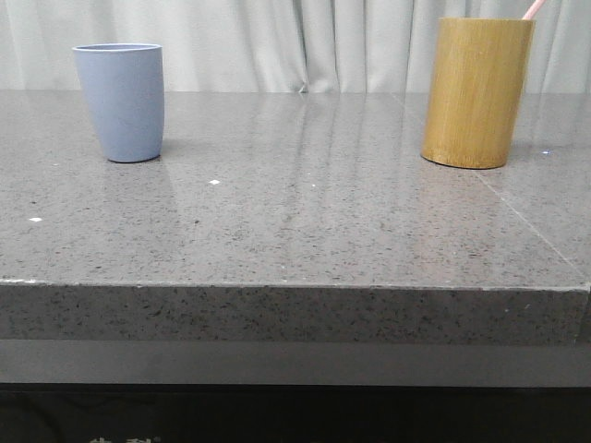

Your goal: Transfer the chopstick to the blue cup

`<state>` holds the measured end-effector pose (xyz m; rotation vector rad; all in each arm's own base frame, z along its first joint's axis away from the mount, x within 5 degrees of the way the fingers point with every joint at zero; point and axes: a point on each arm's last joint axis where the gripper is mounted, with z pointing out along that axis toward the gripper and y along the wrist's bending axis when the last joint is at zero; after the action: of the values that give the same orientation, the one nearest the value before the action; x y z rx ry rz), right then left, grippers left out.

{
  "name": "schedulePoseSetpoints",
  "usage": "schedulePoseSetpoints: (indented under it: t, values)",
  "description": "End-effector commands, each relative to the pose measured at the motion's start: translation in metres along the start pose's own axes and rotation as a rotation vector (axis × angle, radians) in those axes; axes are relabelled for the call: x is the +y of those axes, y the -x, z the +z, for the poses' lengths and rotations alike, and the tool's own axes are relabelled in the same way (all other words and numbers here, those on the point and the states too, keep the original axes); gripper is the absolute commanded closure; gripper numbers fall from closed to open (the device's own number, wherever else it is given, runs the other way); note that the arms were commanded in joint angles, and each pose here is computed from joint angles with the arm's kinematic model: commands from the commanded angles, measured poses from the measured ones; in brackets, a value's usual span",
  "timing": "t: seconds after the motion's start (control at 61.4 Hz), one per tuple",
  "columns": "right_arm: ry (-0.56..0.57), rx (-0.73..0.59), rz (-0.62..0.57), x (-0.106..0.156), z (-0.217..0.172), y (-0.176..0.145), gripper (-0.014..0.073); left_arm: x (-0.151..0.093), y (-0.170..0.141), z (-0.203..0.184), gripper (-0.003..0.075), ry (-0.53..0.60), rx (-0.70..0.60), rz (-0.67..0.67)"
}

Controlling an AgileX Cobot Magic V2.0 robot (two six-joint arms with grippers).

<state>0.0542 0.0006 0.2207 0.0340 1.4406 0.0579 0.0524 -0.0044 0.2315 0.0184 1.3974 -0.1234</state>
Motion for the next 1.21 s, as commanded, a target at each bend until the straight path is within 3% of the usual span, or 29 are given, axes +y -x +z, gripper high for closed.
schedulePoseSetpoints:
  t: [0.0,0.244,0.554,0.766,1.075,1.124,1.189]
  values:
    - [0.002,-0.155,0.000,0.002,-0.007,0.040,0.0712,-0.003,0.038,-0.005,0.0739,-0.016,-0.129,-0.019]
    - [0.005,-0.057,-0.041,0.007,-0.003,0.106,0.0712,-0.007,0.109,-0.002,0.0739,-0.016,-0.041,0.088]
    - [0.000,0.206,-0.053,0.010,0.032,0.166,0.0712,-0.012,0.166,0.043,0.0739,-0.016,0.268,0.090]
    - [-0.002,0.420,-0.046,0.010,0.066,0.158,0.0712,-0.014,0.156,0.078,0.0739,-0.032,0.432,0.047]
    - [-0.003,0.600,-0.033,0.010,0.096,0.134,0.0709,-0.013,0.127,0.115,0.0737,-0.027,0.604,0.043]
    - [-0.004,0.611,-0.033,0.009,0.098,0.132,0.0685,-0.013,0.124,0.120,0.0723,-0.026,0.614,0.043]
    - [-0.003,0.615,-0.030,0.010,0.098,0.132,0.0558,-0.013,0.123,0.125,0.0630,-0.025,0.603,0.042]
